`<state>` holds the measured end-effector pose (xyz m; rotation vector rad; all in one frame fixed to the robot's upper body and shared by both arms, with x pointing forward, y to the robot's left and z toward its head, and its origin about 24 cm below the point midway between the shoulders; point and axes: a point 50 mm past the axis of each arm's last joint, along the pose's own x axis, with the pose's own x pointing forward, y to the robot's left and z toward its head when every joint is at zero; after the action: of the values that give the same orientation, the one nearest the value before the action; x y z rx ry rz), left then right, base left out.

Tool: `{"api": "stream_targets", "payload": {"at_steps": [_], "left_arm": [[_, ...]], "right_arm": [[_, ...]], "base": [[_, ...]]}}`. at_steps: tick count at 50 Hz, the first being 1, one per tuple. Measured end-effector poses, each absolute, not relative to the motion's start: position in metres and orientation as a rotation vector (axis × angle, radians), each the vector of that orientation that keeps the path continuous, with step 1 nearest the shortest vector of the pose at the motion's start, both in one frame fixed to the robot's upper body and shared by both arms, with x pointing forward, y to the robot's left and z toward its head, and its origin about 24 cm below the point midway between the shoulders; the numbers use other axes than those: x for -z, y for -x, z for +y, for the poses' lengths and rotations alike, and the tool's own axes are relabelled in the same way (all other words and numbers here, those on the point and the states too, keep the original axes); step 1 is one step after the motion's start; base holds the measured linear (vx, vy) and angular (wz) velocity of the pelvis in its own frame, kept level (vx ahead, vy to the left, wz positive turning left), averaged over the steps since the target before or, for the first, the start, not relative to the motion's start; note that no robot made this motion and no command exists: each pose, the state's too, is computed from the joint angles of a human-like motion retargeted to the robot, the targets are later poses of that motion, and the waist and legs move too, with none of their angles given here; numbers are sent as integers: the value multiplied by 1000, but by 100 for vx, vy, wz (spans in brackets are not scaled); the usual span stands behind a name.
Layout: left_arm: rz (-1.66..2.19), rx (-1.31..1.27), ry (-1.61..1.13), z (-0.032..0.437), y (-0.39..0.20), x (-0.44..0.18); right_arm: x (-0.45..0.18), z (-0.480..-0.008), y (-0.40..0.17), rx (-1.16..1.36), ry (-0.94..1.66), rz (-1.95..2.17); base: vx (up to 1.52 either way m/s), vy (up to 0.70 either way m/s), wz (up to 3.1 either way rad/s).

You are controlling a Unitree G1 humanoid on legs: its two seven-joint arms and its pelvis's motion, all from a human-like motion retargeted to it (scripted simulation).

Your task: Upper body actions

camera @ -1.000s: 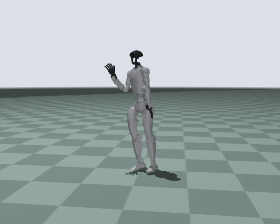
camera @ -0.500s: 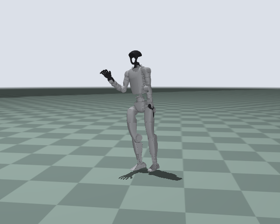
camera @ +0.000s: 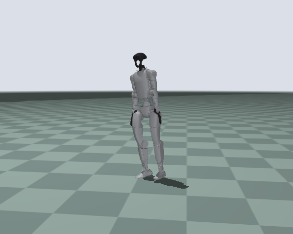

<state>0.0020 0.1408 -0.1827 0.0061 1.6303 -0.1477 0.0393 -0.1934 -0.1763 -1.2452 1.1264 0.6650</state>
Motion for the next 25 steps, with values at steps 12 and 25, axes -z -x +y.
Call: {"api": "stream_targets", "payload": {"at_steps": [12, 25], "left_arm": [[597, -523, -246, 186, -153, 117], [-1170, -725, -556, 216, -281, -280]], "right_arm": [[180, -191, -14, -461, 581, 1473], [180, -193, 6, -563, 727, 1521]], "base": [[-5, 3, -25], [-2, -4, -21]]}}
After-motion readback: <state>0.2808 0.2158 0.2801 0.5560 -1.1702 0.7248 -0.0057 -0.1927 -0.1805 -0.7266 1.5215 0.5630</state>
